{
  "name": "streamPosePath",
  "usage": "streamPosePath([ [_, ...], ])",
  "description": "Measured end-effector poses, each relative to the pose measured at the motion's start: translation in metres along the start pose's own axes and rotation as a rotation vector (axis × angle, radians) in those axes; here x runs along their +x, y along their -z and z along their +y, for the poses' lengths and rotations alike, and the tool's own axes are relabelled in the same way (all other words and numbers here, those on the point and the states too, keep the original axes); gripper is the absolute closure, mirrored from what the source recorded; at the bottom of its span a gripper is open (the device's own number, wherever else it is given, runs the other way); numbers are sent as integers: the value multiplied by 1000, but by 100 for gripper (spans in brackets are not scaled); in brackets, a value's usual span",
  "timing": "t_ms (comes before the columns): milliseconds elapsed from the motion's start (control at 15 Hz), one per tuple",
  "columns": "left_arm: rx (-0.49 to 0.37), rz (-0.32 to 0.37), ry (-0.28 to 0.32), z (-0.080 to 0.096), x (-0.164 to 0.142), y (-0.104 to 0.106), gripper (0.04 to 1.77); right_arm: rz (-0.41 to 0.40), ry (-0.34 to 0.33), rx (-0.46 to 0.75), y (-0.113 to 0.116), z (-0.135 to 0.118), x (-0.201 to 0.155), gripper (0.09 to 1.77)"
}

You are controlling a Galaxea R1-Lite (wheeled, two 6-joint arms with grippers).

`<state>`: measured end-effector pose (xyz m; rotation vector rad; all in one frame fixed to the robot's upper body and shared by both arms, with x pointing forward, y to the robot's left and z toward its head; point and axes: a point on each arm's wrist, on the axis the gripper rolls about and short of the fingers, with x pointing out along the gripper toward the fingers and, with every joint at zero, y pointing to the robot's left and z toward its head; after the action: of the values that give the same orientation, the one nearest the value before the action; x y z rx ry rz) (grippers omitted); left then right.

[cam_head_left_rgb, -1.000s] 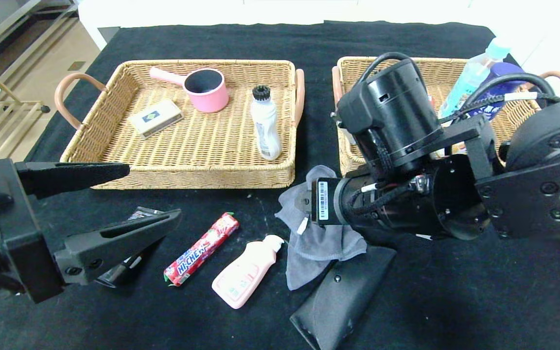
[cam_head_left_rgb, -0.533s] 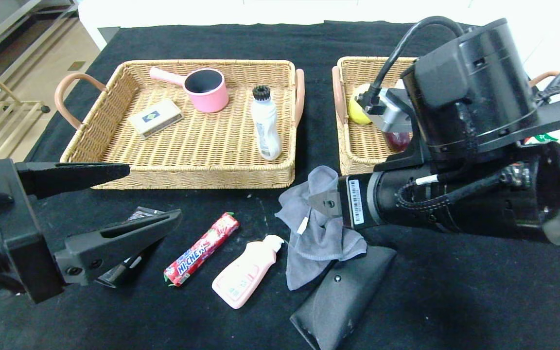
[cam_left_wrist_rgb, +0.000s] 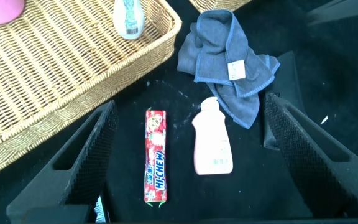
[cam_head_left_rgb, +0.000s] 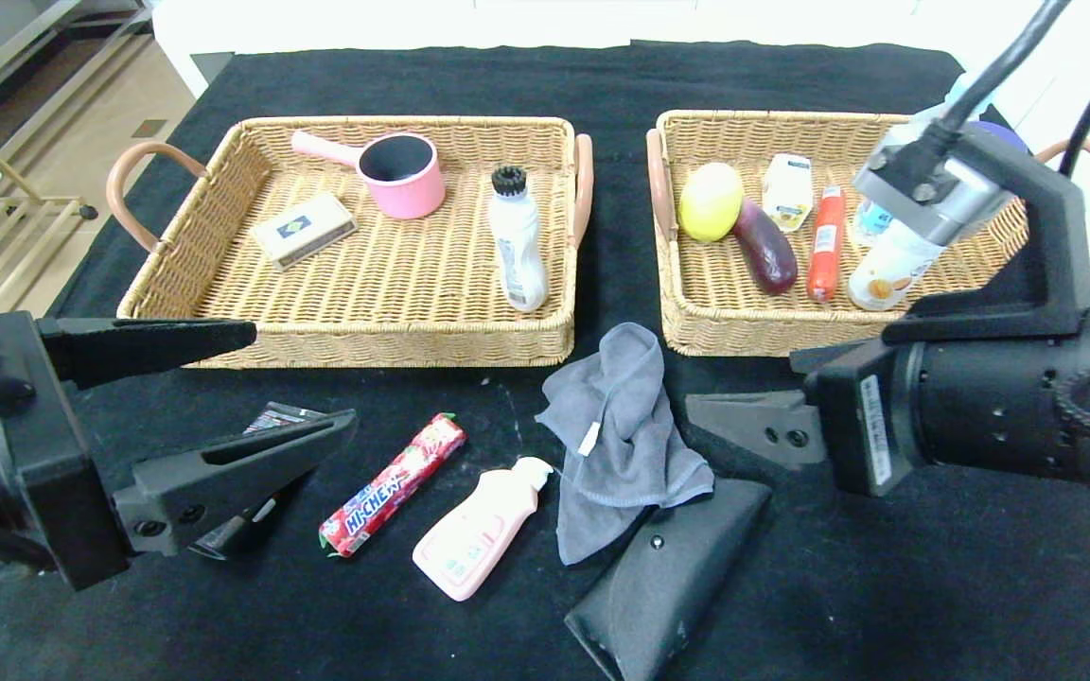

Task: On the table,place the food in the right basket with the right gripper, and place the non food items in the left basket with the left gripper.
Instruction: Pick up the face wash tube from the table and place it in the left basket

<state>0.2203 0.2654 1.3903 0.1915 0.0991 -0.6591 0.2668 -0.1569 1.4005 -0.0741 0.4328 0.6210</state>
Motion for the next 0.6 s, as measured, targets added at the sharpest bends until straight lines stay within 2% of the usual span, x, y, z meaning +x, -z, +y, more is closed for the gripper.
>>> streamPosePath([
  [200, -1, 3, 1, 0, 1, 0, 9, -23, -41, -40, 5, -21, -24, 17],
  [600, -2, 8, 1, 0, 2, 1, 9, -81, -34, -62, 17, -53, -64, 16],
])
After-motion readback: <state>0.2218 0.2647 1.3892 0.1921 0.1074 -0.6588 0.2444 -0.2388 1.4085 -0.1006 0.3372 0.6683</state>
